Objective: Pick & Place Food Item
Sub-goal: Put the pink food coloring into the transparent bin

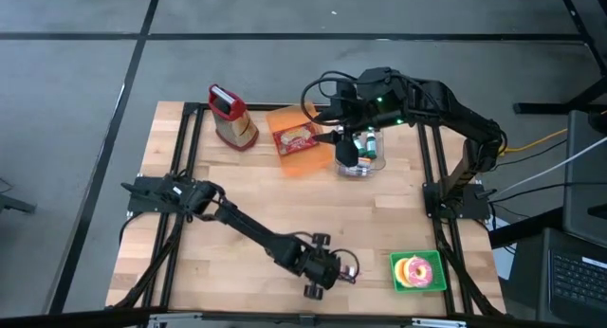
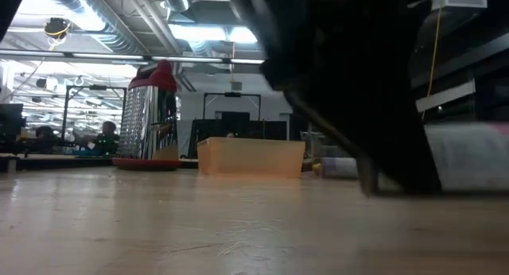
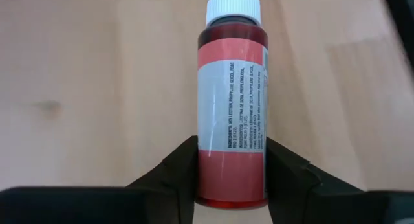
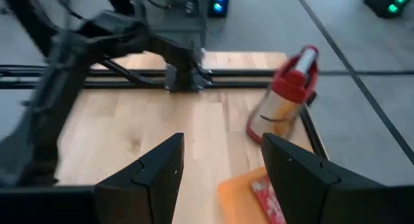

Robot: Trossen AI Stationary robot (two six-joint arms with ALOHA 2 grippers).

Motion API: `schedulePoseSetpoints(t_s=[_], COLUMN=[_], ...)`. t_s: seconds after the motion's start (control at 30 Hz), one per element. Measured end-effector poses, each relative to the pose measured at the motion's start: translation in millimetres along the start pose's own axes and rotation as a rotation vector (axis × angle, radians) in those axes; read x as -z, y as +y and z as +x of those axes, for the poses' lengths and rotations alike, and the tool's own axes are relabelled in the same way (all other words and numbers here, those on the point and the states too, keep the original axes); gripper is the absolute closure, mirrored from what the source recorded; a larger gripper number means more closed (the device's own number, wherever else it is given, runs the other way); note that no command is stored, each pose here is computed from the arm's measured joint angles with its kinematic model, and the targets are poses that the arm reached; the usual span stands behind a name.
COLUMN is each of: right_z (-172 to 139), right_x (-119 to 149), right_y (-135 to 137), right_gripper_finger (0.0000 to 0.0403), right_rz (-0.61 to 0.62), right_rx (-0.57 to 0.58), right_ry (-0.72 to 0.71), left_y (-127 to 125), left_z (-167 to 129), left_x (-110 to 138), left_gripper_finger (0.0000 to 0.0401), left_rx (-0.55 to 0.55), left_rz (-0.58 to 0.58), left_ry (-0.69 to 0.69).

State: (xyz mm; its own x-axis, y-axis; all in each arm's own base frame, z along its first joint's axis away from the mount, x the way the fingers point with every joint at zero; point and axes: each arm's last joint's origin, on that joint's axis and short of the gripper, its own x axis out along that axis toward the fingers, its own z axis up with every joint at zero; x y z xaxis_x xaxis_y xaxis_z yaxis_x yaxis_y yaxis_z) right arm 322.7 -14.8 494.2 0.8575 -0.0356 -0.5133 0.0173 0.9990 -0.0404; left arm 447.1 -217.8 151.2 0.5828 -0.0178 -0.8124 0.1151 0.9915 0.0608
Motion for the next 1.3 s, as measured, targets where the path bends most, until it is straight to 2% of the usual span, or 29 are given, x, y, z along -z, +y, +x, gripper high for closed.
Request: schedulePoseSetpoints(t_s=[0.1,0.17,0.33,0.57,0.7,0.83,0.97,1.03,1.1,1.17,1.2,1.3], right_z=[-8,-25,-90,-172,-194,-200,-194,-189,-185,-181,-180,-171], right_x=[-5,-11,-15,0,13,18,17,19,20,24,26,37], right_y=[2,6,17,39,52,59,64,64,62,58,61,78], right_gripper_finger=[0.0192,0.0192,0.0192,0.0192,0.0192,0.0192,0.0192,0.0192,0.0192,0.0192,0.0192,0.0192], right_rz=[-0.018,-0.027,-0.083,-0.208,-0.249,-0.251,-0.273,-0.262,-0.177,-0.164,-0.166,-0.188], right_rx=[-0.089,-0.166,-0.276,-0.457,-0.641,-0.712,-0.725,-0.692,-0.581,-0.399,-0.354,-0.403], right_ry=[-0.044,-0.098,-0.271,-0.413,-0.39,-0.365,-0.342,-0.304,-0.257,-0.209,-0.201,-0.213], left_y=[15,26,46,67,79,90,95,97,100,103,104,105], left_z=[-5,-14,-38,-70,-79,-83,-82,-82,-81,-81,-81,-81], left_x=[-12,-19,-35,-49,-55,-59,-60,-60,-60,-62,-62,-63], left_gripper_finger=[0.0266,0.0264,0.0268,0.0268,0.0268,0.0267,0.0267,0.0267,0.0267,0.0267,0.0267,0.0267], left_rx=[-0.019,-0.035,-0.049,-0.068,-0.078,-0.082,-0.05,-0.053,-0.055,-0.047,-0.037,-0.021], left_rz=[0.022,0.031,0.06,0.074,0.069,0.067,0.071,0.075,0.078,0.076,0.074,0.089], left_ry=[-0.053,-0.08,-0.159,-0.226,-0.253,-0.276,-0.275,-0.274,-0.275,-0.287,-0.291,-0.298])
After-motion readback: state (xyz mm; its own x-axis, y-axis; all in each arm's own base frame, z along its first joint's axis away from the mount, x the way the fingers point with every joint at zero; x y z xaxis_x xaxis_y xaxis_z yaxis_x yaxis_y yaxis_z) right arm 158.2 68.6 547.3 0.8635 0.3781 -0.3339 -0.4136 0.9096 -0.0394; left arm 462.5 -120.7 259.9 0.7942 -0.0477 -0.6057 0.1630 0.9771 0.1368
